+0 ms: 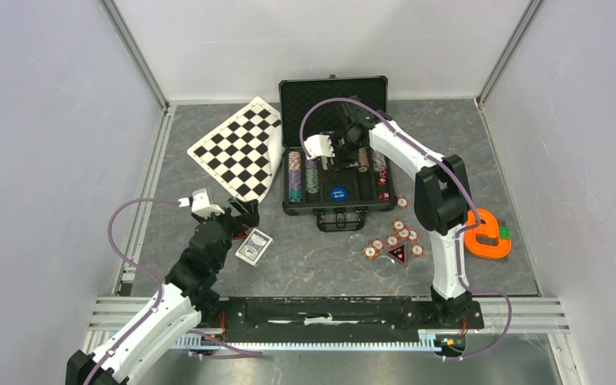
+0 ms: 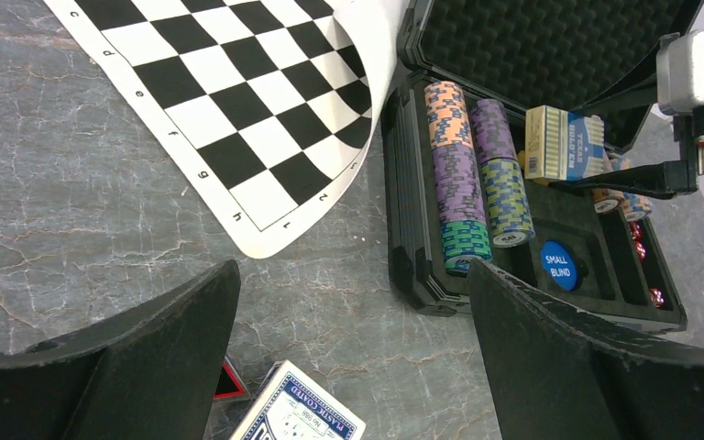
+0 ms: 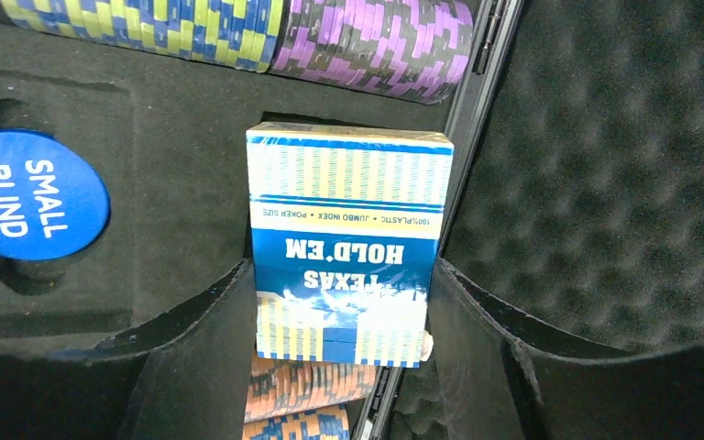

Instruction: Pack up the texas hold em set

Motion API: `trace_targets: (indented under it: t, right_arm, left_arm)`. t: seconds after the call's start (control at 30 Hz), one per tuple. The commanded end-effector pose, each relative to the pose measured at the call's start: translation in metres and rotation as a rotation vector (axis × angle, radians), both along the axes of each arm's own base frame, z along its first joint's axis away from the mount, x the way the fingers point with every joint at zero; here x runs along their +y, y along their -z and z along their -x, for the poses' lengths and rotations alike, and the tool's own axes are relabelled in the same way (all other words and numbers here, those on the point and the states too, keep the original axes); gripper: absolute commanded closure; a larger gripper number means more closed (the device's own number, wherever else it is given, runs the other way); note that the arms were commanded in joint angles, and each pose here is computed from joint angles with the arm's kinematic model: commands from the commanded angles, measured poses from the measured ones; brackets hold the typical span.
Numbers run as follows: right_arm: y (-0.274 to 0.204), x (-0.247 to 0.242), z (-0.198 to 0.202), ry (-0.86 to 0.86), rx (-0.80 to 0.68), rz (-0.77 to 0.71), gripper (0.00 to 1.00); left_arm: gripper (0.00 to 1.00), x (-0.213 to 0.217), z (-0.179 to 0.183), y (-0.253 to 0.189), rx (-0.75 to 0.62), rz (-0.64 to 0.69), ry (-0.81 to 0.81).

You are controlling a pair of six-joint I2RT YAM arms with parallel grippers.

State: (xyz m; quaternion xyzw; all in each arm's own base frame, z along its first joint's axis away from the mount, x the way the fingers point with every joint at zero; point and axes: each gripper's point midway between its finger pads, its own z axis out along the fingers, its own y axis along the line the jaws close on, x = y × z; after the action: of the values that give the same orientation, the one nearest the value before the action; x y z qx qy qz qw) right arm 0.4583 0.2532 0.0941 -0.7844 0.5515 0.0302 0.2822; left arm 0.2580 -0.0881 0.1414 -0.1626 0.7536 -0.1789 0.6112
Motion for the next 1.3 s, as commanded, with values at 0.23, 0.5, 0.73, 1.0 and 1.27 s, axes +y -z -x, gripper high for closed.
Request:
trace_targets:
  t: [0.23, 0.5, 0.73, 1.0, 1.27]
  right_arm:
    - [-0.018, 0.012, 0.000, 0.077, 0.055, -0.065, 1.00]
    - [-0.006, 0.020, 0.002, 0.095, 0.070, -0.123, 1.00]
    - [0.012, 0.001, 0.015, 0.071, 0.106, -0.005, 1.00]
    - [0.014, -0.015, 0.025, 0.065, 0.164, 0.095, 1.00]
    - [0.042, -0.013, 0.034, 0.069, 0.234, 0.121, 0.57]
  left_arm:
    - [0.00, -0.002, -0.002, -0.012, -0.053, -0.002, 0.015]
    - [0.00, -0.001, -0.001, -0.014, -0.058, 0.000, 0.013]
    - [0.00, -0.001, -0.001, -0.014, -0.059, 0.001, 0.012]
    - [0.00, -0.002, -0.002, -0.012, -0.050, -0.004, 0.015]
    - [0.00, -0.001, -0.003, -0.011, -0.047, -0.008, 0.011]
